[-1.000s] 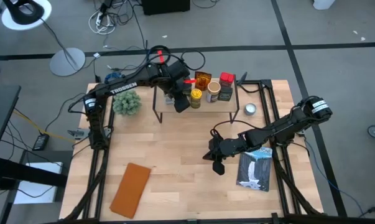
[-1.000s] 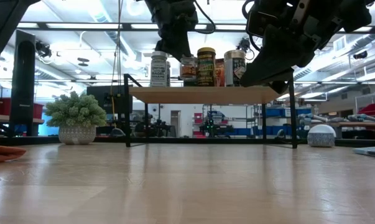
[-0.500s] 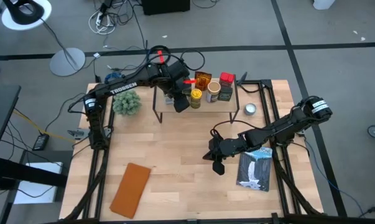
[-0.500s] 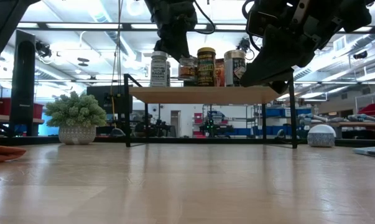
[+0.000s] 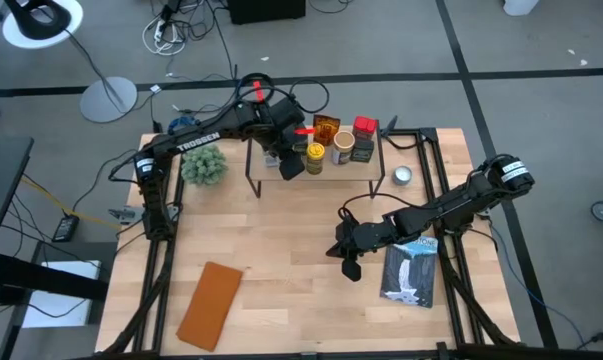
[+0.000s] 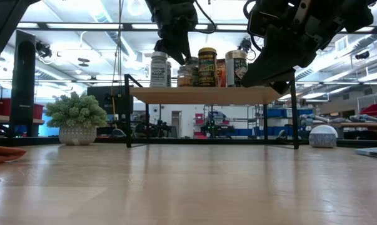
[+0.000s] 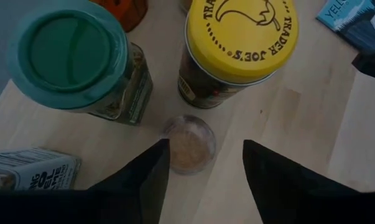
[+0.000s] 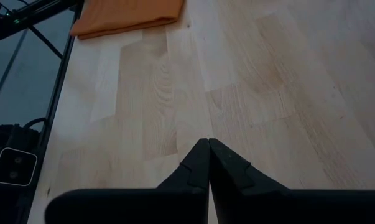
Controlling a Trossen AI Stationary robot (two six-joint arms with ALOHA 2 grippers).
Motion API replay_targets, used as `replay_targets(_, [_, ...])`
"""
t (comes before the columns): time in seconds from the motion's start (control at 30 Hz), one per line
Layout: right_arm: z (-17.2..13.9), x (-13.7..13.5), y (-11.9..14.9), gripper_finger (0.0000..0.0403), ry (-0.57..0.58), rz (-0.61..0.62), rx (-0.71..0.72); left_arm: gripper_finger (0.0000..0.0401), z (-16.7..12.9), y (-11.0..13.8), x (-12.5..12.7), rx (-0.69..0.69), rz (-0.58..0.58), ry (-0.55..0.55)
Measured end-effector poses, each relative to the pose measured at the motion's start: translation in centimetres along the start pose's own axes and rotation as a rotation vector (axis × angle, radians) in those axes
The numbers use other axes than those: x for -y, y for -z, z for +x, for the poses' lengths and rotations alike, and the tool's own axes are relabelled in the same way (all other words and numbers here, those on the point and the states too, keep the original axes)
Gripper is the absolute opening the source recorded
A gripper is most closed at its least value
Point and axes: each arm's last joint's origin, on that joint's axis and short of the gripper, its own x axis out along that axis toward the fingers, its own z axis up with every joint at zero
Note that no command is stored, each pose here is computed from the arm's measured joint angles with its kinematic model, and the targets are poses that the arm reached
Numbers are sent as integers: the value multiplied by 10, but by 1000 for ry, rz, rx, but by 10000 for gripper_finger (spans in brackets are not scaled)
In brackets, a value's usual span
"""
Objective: Shelf spices
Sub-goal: Put the brown seasoning bottle on the shelf, then return to Home Position
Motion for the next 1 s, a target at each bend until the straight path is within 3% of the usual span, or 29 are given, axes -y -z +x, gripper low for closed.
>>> replay_targets(0.43, [0,0,0,5,-1,0,0,208,-1,0,0,0,0,-15])
replay_targets(0.67, [0,0,0,7,-1,0,0,209,-29,-6,8,30,14,-2])
replay_targets(0.83, [0,0,0,8,-1,0,0,209,-59,-5,29,45,43,25])
replay_targets(1.0, [0,0,0,5,-1,0,0,209,-76,9,84,85,213,6])
